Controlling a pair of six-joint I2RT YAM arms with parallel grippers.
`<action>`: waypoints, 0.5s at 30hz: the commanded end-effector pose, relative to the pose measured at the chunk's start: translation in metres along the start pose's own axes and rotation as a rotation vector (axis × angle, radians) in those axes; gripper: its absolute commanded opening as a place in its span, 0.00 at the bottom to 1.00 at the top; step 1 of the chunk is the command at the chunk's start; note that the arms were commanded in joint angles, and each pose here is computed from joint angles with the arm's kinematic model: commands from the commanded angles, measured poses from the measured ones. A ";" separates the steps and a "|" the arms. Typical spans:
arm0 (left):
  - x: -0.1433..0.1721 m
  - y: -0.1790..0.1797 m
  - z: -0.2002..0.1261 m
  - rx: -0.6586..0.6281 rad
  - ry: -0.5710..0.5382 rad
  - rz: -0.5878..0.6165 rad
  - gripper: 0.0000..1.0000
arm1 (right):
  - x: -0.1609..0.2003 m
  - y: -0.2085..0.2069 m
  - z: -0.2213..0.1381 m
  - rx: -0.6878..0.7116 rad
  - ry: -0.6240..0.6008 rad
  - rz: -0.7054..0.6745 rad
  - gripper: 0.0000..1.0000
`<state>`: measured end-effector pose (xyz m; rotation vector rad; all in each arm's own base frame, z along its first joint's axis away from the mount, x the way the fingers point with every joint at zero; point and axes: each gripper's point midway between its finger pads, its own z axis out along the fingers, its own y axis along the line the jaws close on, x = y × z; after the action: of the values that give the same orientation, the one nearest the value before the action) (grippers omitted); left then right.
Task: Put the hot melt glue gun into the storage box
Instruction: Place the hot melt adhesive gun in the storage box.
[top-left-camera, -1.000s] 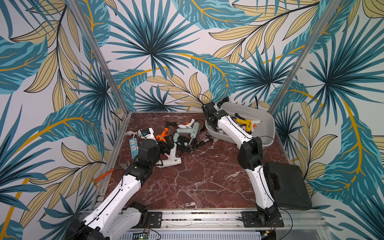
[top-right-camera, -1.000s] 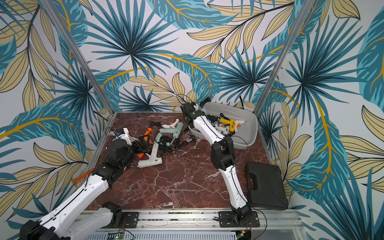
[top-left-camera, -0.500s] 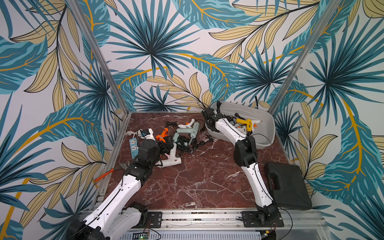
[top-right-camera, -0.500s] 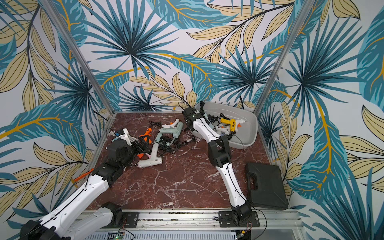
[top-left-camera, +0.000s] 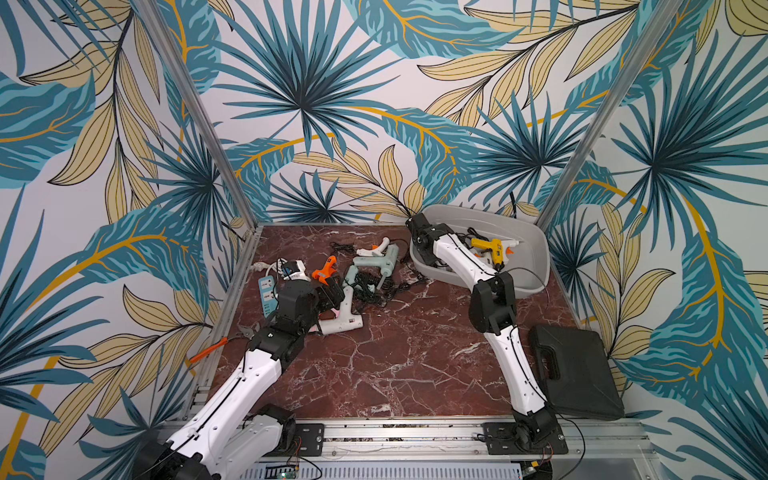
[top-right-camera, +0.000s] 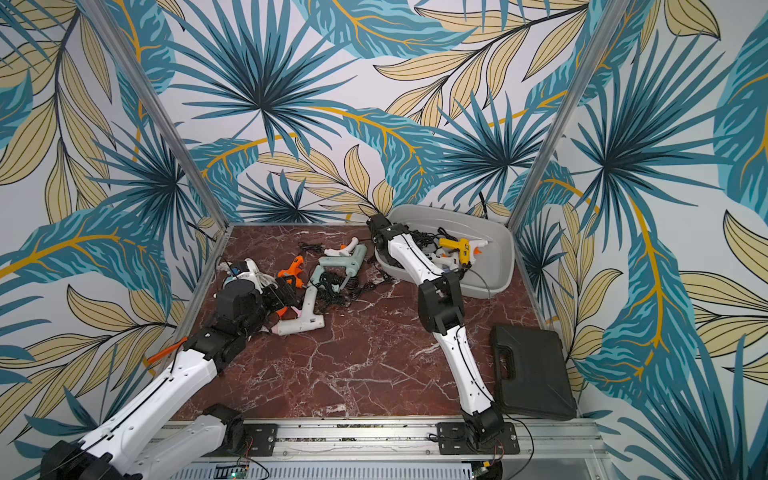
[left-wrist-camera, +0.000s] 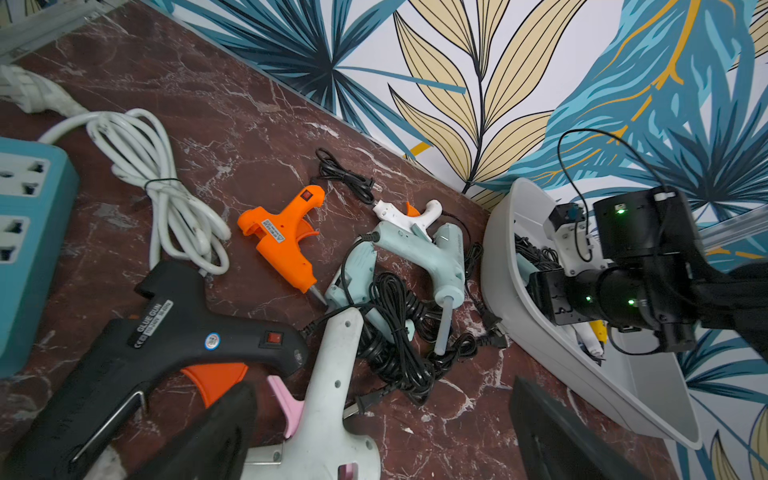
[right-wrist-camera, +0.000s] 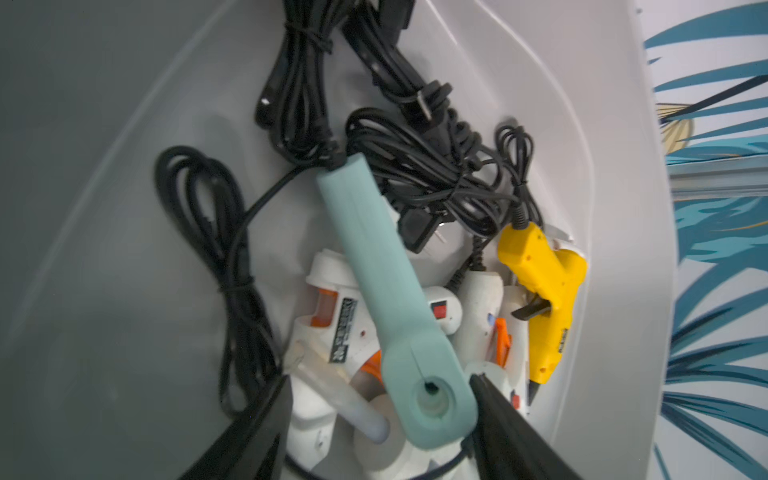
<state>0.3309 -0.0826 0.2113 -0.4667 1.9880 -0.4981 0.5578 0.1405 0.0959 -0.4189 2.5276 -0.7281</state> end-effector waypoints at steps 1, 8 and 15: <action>-0.013 0.001 -0.004 -0.035 -0.018 0.056 1.00 | -0.008 0.006 -0.051 -0.206 -0.048 0.061 0.71; -0.009 0.003 -0.002 -0.052 0.017 0.098 1.00 | -0.018 0.009 -0.088 -0.370 -0.091 0.169 0.69; -0.003 0.007 0.004 -0.095 0.090 0.185 1.00 | -0.022 0.014 -0.120 -0.520 -0.096 0.317 0.57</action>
<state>0.3334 -0.0798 0.2063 -0.3665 2.0892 -0.3710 0.5296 0.1966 0.1840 -0.2781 2.5260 -0.0932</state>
